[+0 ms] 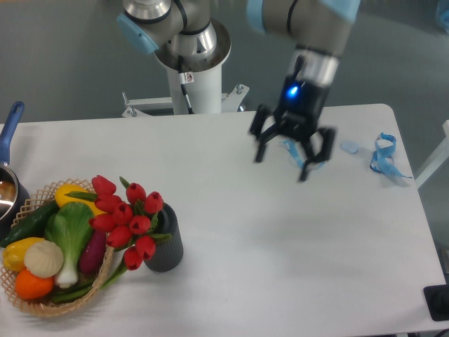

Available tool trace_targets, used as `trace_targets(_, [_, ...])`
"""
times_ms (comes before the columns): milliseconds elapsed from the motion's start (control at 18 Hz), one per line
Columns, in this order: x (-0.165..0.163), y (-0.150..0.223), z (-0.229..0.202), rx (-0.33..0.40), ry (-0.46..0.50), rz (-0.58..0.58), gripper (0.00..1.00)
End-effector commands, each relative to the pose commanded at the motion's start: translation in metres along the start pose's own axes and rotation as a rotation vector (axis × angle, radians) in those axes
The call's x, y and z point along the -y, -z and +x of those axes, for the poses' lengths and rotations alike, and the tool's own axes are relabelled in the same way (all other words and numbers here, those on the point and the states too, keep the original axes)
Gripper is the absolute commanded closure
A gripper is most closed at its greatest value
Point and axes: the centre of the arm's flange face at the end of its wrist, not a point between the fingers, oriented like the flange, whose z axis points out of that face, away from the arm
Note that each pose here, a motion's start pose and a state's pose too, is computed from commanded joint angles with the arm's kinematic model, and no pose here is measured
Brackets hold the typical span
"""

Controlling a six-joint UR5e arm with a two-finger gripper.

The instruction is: Insert the flowers into the vase

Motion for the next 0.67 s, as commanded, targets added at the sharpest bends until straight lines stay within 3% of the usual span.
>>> trace_targets(389, [-0.030,0.033,-0.011,-0.090,-0.275,-0.108,0.00])
trace_targets(667, [-0.042,0.041,-0.011,-0.094,-0.302,-0.136,0.00])
